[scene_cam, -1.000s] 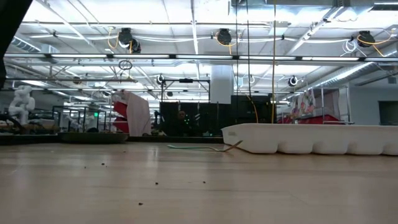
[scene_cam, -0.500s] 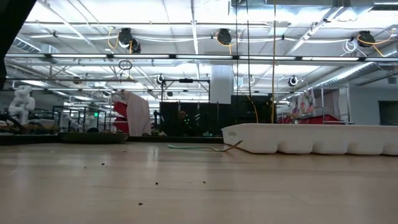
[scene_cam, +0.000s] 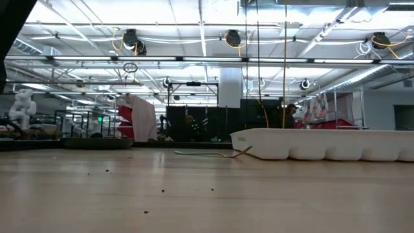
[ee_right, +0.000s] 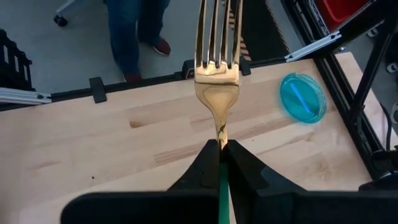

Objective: Sort silverware
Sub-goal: Put the bottom green fork into the middle right slot of the white silverware tray

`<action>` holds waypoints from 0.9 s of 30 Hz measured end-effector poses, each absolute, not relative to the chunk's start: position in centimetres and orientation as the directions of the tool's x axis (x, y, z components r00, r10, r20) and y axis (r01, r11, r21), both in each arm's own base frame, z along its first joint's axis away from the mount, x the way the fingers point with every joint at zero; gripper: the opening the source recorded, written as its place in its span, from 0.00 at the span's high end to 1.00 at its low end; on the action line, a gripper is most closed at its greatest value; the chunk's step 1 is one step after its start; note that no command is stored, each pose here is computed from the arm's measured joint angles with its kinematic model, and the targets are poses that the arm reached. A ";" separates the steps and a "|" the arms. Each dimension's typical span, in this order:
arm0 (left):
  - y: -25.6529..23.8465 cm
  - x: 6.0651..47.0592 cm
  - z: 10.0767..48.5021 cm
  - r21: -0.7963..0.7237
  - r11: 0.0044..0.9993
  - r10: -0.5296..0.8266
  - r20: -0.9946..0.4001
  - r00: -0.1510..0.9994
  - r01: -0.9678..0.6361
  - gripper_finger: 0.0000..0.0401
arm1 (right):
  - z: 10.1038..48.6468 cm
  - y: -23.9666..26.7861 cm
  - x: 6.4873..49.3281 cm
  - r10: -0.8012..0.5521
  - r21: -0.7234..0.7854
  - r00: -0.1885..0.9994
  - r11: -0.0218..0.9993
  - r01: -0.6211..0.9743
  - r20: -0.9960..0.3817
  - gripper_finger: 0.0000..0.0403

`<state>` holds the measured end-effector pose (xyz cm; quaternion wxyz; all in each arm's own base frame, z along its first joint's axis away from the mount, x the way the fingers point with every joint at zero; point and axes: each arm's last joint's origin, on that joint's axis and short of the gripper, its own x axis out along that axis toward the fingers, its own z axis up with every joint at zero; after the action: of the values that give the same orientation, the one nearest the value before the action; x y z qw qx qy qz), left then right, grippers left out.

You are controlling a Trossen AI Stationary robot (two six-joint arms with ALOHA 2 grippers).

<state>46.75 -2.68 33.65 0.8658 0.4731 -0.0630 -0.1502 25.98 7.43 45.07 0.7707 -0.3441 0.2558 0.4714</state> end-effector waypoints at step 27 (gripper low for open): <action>-3.8 46.7 34.1 0.833 0.536 -0.253 0.004 0.967 0.136 0.98 | 46.0 6.2 26.0 0.545 -0.155 0.508 0.565 -0.810 -0.667 0.86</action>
<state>46.72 -3.80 34.08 0.8741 0.4687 -0.0623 -0.1114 26.01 6.21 46.00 0.8369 -0.2313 0.2867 0.4048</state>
